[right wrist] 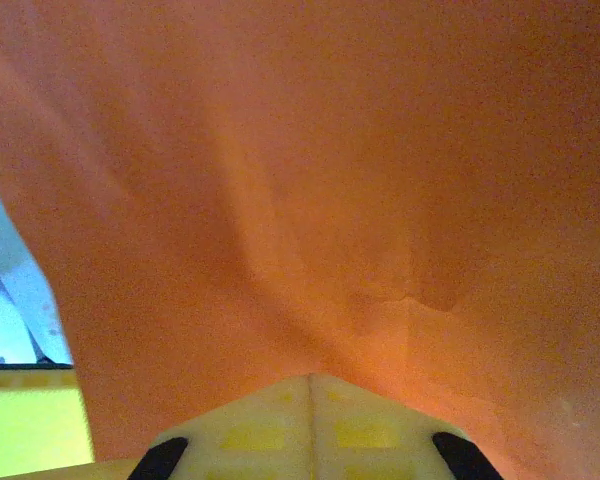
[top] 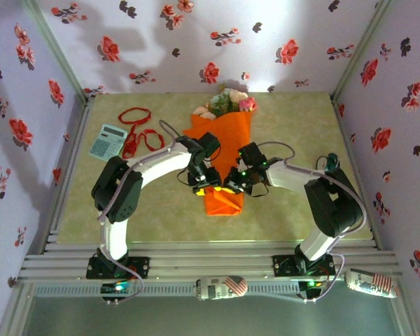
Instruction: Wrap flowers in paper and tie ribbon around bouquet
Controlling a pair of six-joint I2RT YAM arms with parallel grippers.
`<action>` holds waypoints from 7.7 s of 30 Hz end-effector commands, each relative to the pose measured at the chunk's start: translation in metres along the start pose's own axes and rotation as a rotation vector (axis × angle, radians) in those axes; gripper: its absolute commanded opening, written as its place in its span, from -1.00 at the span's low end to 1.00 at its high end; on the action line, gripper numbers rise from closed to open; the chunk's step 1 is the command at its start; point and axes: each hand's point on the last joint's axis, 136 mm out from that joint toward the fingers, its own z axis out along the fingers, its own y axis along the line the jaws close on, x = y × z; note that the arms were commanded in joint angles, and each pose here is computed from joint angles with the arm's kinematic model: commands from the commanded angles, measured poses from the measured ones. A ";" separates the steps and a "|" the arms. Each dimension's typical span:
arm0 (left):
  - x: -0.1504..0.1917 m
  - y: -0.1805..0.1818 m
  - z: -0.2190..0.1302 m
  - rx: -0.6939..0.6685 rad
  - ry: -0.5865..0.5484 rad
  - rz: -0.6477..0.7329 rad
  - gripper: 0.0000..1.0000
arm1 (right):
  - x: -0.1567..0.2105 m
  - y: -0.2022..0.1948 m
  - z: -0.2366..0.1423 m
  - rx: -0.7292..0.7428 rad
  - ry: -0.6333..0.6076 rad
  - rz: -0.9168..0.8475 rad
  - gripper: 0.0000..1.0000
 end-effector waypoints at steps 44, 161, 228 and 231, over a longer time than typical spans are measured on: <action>0.001 0.110 0.029 -0.230 -0.082 -0.130 -1.00 | -0.014 -0.003 0.017 -0.268 -0.080 0.047 -0.63; 0.020 0.122 0.064 -0.253 0.151 -0.074 -1.00 | -0.236 -0.018 -0.029 -0.320 -0.529 0.087 -0.31; -0.194 0.175 -0.206 0.193 -0.516 -0.540 -0.04 | -0.083 0.069 0.047 -0.004 -0.122 -0.077 -0.81; -0.226 0.201 -0.196 0.163 -0.533 -0.587 -0.02 | -0.086 0.071 0.057 0.011 -0.100 -0.107 -0.76</action>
